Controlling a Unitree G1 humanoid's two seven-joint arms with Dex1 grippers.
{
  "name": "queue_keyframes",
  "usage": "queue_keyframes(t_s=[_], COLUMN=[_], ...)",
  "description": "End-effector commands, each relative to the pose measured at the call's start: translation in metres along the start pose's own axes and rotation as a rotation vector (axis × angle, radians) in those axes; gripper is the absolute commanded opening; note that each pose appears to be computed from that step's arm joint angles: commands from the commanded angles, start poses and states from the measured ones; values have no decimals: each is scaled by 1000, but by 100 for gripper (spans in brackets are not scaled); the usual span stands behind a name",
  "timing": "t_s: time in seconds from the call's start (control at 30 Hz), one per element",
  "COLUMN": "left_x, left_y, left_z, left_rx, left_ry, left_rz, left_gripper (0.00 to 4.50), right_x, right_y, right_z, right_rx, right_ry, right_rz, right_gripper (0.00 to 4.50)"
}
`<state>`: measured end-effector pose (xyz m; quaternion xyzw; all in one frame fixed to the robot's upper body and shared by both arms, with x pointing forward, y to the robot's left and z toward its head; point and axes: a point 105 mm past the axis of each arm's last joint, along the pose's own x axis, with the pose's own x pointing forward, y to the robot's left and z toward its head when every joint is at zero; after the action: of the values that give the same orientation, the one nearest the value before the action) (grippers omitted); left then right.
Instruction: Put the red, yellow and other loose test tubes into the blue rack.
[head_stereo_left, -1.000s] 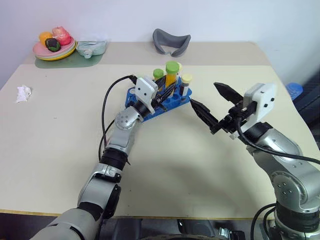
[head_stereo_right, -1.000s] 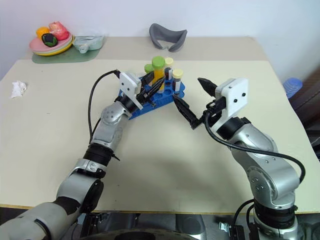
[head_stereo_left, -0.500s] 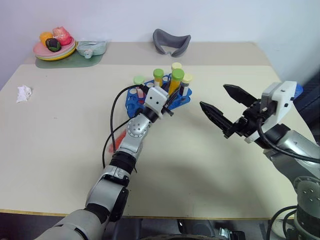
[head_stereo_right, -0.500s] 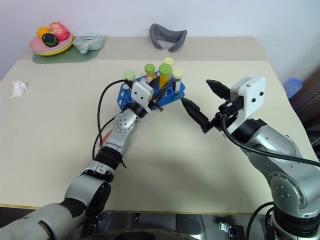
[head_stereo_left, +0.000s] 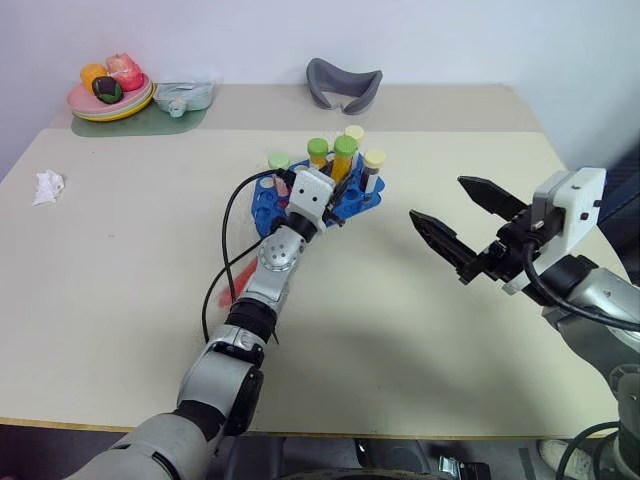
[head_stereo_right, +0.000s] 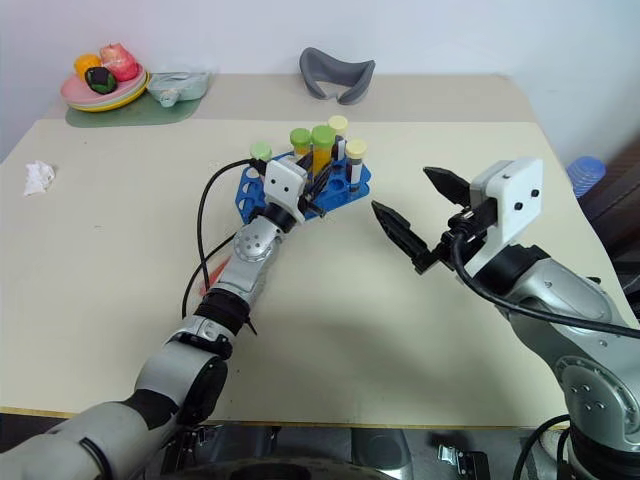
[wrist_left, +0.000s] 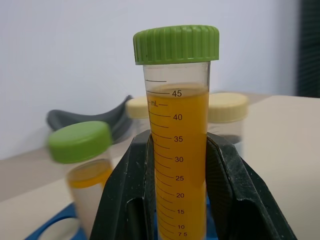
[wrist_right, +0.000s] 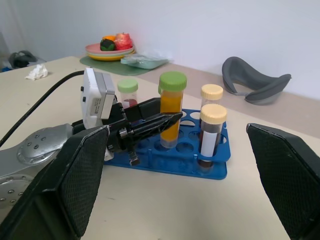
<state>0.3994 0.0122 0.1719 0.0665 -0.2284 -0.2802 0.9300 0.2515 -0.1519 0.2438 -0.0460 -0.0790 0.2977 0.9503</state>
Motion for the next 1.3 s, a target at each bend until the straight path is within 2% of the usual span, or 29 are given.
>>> queue_keyframes(t_s=[0.03, 0.27, 0.73, 1.3], left_x=[-3, -14, -11, -13], left_y=[-6, -1, 11, -5], left_z=[6, 1, -13, -9], left_rx=[-14, 6, 41, -23], left_ry=[-22, 16, 100, 78], left_rz=[-31, -23, 38, -49], left_gripper=[91, 91, 91, 91], right_x=[-3, -3, -2, -23], right_y=[5, 3, 3, 11], right_z=[14, 13, 11, -2], right_rx=[-42, -36, -34, -30], right_ry=[-53, -56, -53, 6], right_rz=[7, 3, 4, 87], right_gripper=[450, 450, 450, 450])
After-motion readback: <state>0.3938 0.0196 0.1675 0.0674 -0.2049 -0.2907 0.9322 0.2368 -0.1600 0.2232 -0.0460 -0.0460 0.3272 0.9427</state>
